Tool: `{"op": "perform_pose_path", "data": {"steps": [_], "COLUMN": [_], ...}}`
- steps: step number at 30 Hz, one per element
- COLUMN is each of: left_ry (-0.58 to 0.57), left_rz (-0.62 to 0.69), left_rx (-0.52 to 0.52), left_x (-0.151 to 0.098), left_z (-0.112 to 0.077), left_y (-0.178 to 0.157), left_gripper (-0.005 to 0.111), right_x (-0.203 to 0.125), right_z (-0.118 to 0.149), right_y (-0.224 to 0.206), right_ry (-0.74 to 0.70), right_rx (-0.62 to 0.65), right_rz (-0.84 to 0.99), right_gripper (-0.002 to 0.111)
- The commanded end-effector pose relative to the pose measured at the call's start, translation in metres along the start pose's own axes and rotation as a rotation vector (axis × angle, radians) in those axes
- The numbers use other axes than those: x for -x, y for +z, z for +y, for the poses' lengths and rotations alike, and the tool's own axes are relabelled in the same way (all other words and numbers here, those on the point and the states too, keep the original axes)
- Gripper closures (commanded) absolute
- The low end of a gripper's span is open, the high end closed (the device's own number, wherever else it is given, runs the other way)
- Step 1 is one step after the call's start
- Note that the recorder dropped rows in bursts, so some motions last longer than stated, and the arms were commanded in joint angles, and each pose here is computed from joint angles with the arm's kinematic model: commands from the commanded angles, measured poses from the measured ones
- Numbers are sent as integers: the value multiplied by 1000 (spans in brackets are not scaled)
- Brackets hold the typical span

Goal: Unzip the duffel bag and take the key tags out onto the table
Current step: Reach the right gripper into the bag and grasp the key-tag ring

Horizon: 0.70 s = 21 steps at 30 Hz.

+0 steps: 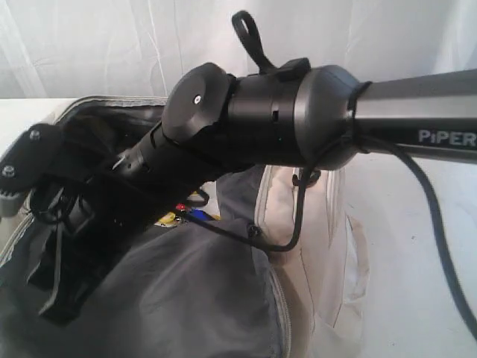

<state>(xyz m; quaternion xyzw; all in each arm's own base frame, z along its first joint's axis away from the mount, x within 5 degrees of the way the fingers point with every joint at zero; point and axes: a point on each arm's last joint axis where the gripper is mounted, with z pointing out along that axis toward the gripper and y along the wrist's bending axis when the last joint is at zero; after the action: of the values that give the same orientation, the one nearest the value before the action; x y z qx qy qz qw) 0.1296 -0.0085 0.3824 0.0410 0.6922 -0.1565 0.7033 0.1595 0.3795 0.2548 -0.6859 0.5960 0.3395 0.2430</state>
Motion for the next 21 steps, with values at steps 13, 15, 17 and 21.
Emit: {"op": "perform_pose_path", "data": {"steps": [13, 15, 17, 21], "left_ry": [39, 43, 47, 91], "left_rz": [-108, -153, -179, -178], "left_rx": [258, 356, 400, 380], "left_x": [-18, -18, -18, -18], "left_z": [9, 14, 16, 12], "left_y": [-29, -37, -42, -44], "left_gripper": [96, 96, 96, 96], "right_x": [-30, -36, -44, -60], "right_z": [-90, -90, -92, -95], "right_y": [-7, -3, 3, 20], "right_ry": [213, 209, 185, 206], "right_rx": [-492, -469, -457, -429], "right_rz": [-90, -59, -17, 37], "right_gripper": [48, 48, 48, 48]}}
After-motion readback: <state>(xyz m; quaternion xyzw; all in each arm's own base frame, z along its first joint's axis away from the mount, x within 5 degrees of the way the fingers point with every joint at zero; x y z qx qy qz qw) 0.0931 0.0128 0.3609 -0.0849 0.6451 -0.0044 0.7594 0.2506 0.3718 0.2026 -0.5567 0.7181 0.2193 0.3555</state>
